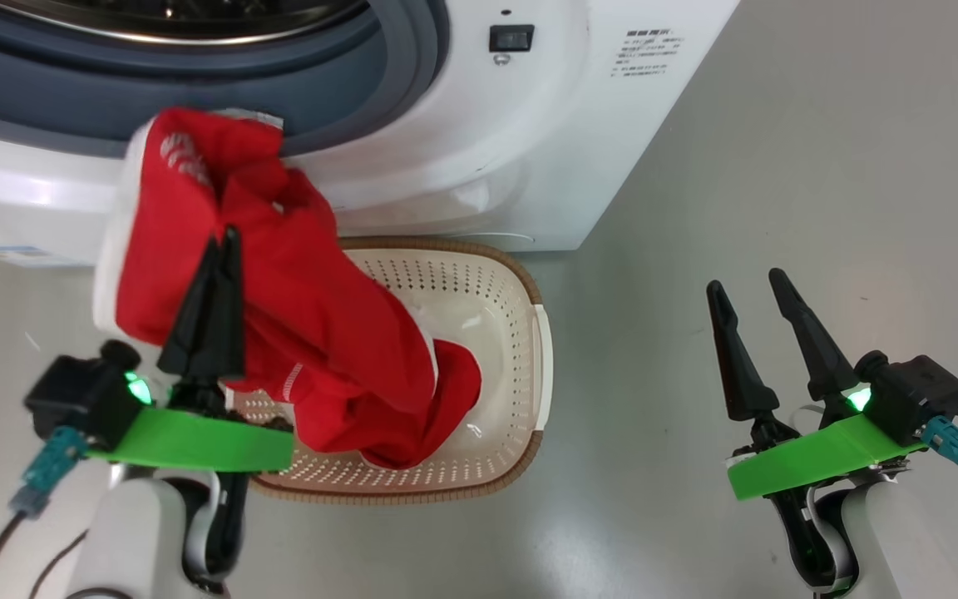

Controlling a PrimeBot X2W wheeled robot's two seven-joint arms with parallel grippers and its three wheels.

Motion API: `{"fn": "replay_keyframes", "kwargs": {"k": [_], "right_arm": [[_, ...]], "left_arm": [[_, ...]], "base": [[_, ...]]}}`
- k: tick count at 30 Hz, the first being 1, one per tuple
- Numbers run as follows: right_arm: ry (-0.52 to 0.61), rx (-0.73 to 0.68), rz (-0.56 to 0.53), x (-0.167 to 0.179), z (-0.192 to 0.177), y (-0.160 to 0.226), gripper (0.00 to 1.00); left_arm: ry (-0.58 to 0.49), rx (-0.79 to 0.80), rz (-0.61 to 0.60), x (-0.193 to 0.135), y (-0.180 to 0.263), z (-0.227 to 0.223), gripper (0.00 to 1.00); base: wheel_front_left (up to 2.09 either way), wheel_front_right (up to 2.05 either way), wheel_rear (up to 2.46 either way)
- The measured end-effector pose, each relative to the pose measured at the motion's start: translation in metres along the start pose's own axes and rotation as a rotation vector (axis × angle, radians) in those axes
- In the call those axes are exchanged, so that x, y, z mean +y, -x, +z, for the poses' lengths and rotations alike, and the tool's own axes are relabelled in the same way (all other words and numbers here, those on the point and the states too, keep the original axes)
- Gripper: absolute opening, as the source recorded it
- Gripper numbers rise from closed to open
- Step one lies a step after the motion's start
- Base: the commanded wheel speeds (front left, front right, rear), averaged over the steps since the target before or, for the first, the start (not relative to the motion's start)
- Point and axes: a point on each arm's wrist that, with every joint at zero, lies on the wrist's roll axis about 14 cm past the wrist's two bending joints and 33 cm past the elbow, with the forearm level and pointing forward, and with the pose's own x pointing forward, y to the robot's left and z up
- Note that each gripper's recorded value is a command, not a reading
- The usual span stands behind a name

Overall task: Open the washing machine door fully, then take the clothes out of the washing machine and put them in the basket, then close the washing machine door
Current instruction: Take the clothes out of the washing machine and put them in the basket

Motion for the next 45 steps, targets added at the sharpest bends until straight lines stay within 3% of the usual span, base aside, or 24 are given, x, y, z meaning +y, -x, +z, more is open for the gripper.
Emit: {"fn": "replay_keyframes", "kwargs": {"k": [15, 30, 32, 34, 35, 36, 37, 45], "right_arm": [[-0.001, 0.036, -0.042, -0.018, -0.017, -0.005, 1.00], [0.000, 0.053, -0.067, -0.032, -0.028, -0.018, 1.00], [0.000, 0.055, -0.070, -0.034, -0.030, -0.018, 1.00], [0.001, 0.058, -0.073, -0.035, -0.030, -0.018, 1.00], [0.001, 0.058, -0.073, -0.035, -0.031, -0.018, 1.00], [0.001, 0.058, -0.074, -0.035, -0.031, -0.018, 1.00], [0.001, 0.057, -0.074, -0.035, -0.030, -0.018, 1.00], [0.001, 0.041, -0.066, -0.032, -0.024, -0.018, 1.00]], "left_arm": [[0.026, 0.381, -0.066, -0.017, 0.010, -0.127, 0.00], [0.002, 0.617, -0.071, -0.007, 0.015, -0.200, 0.00], [-0.001, 0.632, -0.068, -0.005, 0.016, -0.204, 0.10], [-0.004, 0.645, -0.061, -0.002, 0.016, -0.207, 0.43], [-0.007, 0.647, -0.059, 0.000, 0.016, -0.207, 0.72], [-0.010, 0.647, -0.058, 0.001, 0.015, -0.207, 0.91], [-0.009, 0.644, -0.056, 0.001, 0.014, -0.206, 1.00], [-0.001, 0.611, -0.045, 0.003, 0.009, -0.193, 1.00]], "base": [[0.00, 0.00, 0.00], [0.00, 0.00, 0.00], [0.00, 0.00, 0.00], [0.00, 0.00, 0.00], [0.00, 0.00, 0.00], [0.00, 0.00, 0.00], [0.00, 0.00, 0.00], [0.00, 0.00, 0.00]]}}
